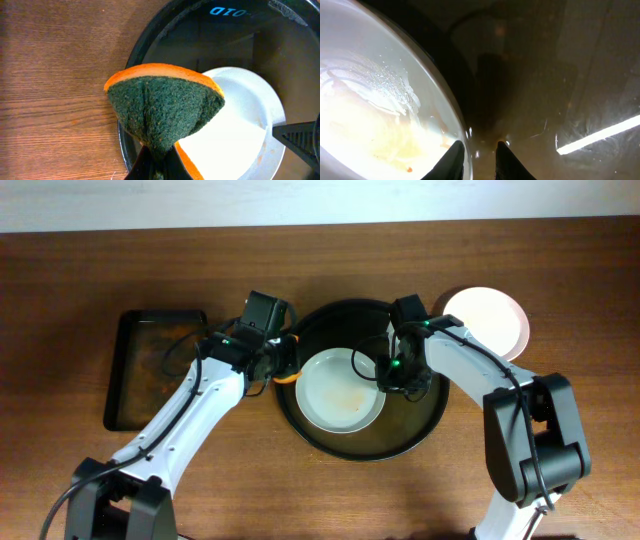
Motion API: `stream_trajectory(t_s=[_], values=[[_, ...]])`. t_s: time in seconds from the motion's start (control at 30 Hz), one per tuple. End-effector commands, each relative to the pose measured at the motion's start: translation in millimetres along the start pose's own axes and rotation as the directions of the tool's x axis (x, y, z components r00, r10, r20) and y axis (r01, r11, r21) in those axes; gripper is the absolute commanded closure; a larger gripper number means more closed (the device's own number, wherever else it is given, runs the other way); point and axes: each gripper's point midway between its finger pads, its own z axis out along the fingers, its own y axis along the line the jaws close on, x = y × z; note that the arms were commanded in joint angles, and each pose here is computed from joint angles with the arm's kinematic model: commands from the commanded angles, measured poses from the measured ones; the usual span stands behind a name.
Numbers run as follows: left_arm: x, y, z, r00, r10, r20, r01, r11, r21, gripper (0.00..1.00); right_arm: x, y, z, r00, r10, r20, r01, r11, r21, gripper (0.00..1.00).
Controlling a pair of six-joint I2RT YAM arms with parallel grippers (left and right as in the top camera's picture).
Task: Clean dirty plates on tray and stack at the side
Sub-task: 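Scrub the last plate with the sponge in the left gripper, then lift the last plate with the right gripper toward the plates at right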
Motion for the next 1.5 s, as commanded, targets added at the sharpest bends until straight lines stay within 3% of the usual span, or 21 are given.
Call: stream_trajectory(t_s=[0.0, 0.03, 0.07, 0.1, 0.2, 0.27, 0.37, 0.43, 0.47, 0.5, 0.53, 0.63, 0.77, 0.87, 0.9, 0.97, 1.13, 1.2, 1.47], values=[[-5.7, 1.9, -7.2, 1.0, 0.013, 0.026, -0.013, 1.0, -0.007, 0.99, 7.3, 0.2, 2.1, 1.0, -0.007, 0.004, 0.007, 1.0, -0.005, 0.78], [-5.7, 1.7, -7.3, 1.0, 0.013, 0.026, -0.013, 1.0, -0.006, 0.99, 10.7, 3.3, 5.3, 1.0, -0.006, -0.006, 0.006, 1.0, -0.03, 0.79], [-5.7, 1.6, -7.4, 1.0, 0.013, 0.026, -0.013, 1.0, -0.006, 0.99, 13.8, 11.5, 5.2, 1.0, -0.008, -0.022, 0.006, 0.997, -0.079, 0.93], [-5.7, 1.6, -7.4, 1.0, 0.013, 0.026, -0.013, 1.0, -0.006, 0.99, 14.4, 13.3, 5.0, 1.0, -0.008, -0.025, 0.005, 0.996, -0.09, 0.96], [-4.7, 2.1, -7.3, 1.0, 0.013, 0.022, -0.013, 1.0, -0.008, 0.99, 0.1, 2.8, -5.6, 1.0, 0.02, 0.017, -0.018, 0.997, -0.074, 0.96], [-4.9, 2.1, -7.4, 1.0, 0.013, 0.023, -0.013, 1.0, -0.008, 0.99, -34.4, -30.7, -57.8, 0.982, 0.054, 0.179, -0.063, 0.997, 0.042, 0.96], [-5.2, 2.0, -7.4, 1.0, 0.013, 0.024, -0.013, 1.0, -0.007, 0.99, -55.8, -49.8, -122.9, 0.932, -0.045, 0.36, -0.019, 0.985, 0.17, 0.96], [-4.9, 2.1, -7.3, 1.0, 0.013, 0.023, -0.013, 1.0, -0.008, 0.99, -50.9, -48.4, -131.8, 0.929, -0.066, 0.364, 0.001, 0.984, 0.176, 0.96], [-4.9, 2.1, -7.2, 1.0, 0.013, 0.023, -0.013, 1.0, -0.008, 0.99, -45.1, -41.0, -126.6, 0.94, -0.064, 0.335, 0.019, 0.991, 0.136, 0.96], [-5.6, 3.3, -7.3, 1.0, 0.012, 0.026, -0.012, 1.0, -0.014, 0.99, -35.8, -24.8, -117.9, 0.957, -0.062, 0.285, 0.05, 0.998, 0.05, 0.88], [-9.3, 13.2, -7.9, 0.999, 0.012, 0.047, -0.008, 0.998, -0.068, 0.99, -24.8, -12.4, -108.3, 0.972, -0.06, 0.226, 0.066, 0.998, -0.017, 0.71], [-13.6, 39.0, -9.5, 0.998, -0.037, 0.046, 0.042, 0.992, -0.12, 0.99, 13.5, -2.5, -84.8, 0.999, 0.006, 0.053, -0.004, 0.999, -0.044, 0.69], [-15.0, 48.8, -10.2, 0.997, -0.058, 0.044, 0.063, 0.989, -0.133, 0.99, 46.8, 6.3, -42.9, 0.997, 0.072, -0.027, -0.073, 0.997, -0.029, 0.66], [-14.7, 48.3, -10.1, 0.997, -0.058, 0.042, 0.063, 0.99, -0.13, 0.99, 56.4, 19.2, -13.2, 1.0, 0.027, -0.003, -0.027, 0.999, -0.041, 0.68], [-14.5, 47.7, -10.0, 0.997, -0.059, 0.041, 0.064, 0.99, -0.126, 0.99, 59.4, 20.5, -5.4, 1.0, 0.01, -0.001, -0.01, 1.0, -0.028, 0.74], [-12.1, 48.7, -10.1, 0.998, -0.059, 0.031, 0.063, 0.989, -0.131, 0.99, 65.7, 11.4, 7.4, 0.996, 0.083, -0.027, -0.083, 0.996, 0.024, 0.78], [-11.4, 49.0, -10.1, 0.998, -0.059, 0.028, 0.062, 0.989, -0.132, 0.99, 61.4, 11.1, 14.4, 0.996, 0.091, -0.023, -0.091, 0.996, 0.018, 0.78], [-11.3, 49.0, -10.1, 0.998, -0.06, 0.028, 0.063, 0.989, -0.132, 0.99, 57.5, 21.6, 14.5, 0.997, 0.08, -0.017, -0.08, 0.996, -0.037, 0.96], [-11.1, 49.1, -10.1, 0.998, -0.06, 0.027, 0.063, 0.989, -0.133, 0.99, 55.5, 36.4, 20.9, 1.0, 0.025, 0.018, -0.024, 0.998, -0.052, 0.96]])
